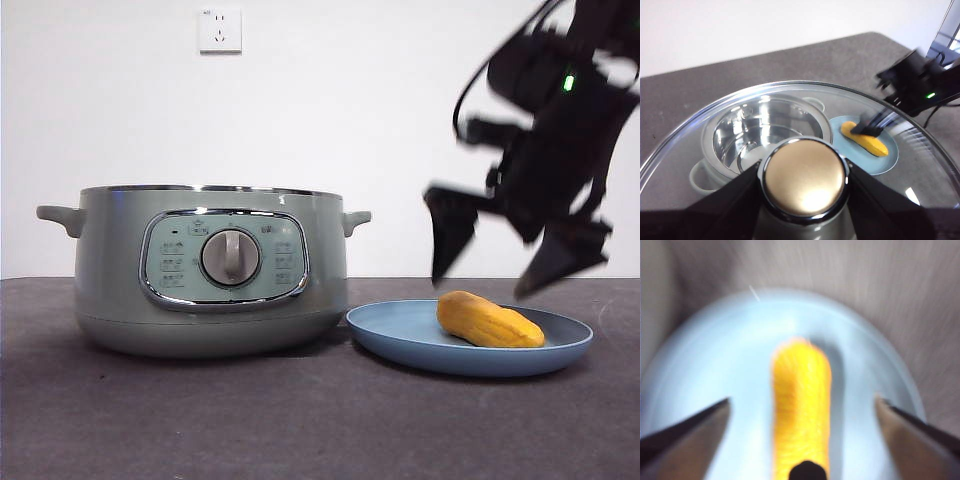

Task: Take the corn out from the steamer,put the corn on the plate,close the lid

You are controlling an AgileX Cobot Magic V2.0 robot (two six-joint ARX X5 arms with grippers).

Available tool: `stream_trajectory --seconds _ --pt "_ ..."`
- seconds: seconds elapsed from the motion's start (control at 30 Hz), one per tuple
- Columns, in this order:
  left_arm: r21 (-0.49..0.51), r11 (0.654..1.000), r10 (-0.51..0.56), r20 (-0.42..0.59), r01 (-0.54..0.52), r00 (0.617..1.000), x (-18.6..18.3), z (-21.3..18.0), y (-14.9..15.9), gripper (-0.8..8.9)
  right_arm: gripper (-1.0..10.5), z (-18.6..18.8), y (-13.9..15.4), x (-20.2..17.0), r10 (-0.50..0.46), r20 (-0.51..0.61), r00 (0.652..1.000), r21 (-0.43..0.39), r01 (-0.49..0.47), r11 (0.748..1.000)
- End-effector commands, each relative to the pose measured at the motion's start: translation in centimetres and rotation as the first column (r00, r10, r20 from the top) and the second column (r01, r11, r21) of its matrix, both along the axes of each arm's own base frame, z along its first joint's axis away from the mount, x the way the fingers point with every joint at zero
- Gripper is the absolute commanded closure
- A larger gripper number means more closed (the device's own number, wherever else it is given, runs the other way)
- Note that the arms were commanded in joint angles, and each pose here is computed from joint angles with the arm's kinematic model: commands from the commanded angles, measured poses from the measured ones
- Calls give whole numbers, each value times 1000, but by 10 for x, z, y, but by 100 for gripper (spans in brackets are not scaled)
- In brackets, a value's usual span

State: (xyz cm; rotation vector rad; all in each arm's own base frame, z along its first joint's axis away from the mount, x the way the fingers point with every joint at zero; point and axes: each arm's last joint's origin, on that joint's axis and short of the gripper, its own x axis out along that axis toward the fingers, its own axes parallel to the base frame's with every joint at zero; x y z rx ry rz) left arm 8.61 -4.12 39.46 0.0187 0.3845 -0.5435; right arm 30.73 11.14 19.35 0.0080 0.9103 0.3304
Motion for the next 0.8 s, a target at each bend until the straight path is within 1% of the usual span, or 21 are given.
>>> stream_trajectory --seconds 0.03,0.1,0.17,0.3,0.4,0.53,0.63,0.8 --pt "4 1000 -16 66 16 998 16 6 -7 822 344 26 -3 -12 -6 62 998 30 4 1000" --pt "3 1000 -21 66 21 998 36 5 -15 822 345 56 -9 -29 -8 127 992 54 1 999" --pt "24 999 -30 79 28 996 56 3 -24 822 346 85 -17 -51 -11 196 980 79 -4 997" --pt "74 996 -46 86 40 995 86 -5 -37 822 347 118 -29 -84 -18 282 959 109 -13 994" --pt "110 993 -57 67 49 996 111 -16 -47 822 347 139 -39 -112 -25 342 939 131 -21 991" --pt "140 988 -68 46 61 997 141 -33 -60 822 347 157 -52 -148 -35 407 913 155 -31 987" --pt "140 988 -69 46 62 997 161 -44 -68 822 347 165 -60 -171 -41 436 899 165 -36 986" --pt "138 989 -68 56 59 996 185 -60 -78 822 347 169 -71 -201 -51 444 894 180 -33 983"
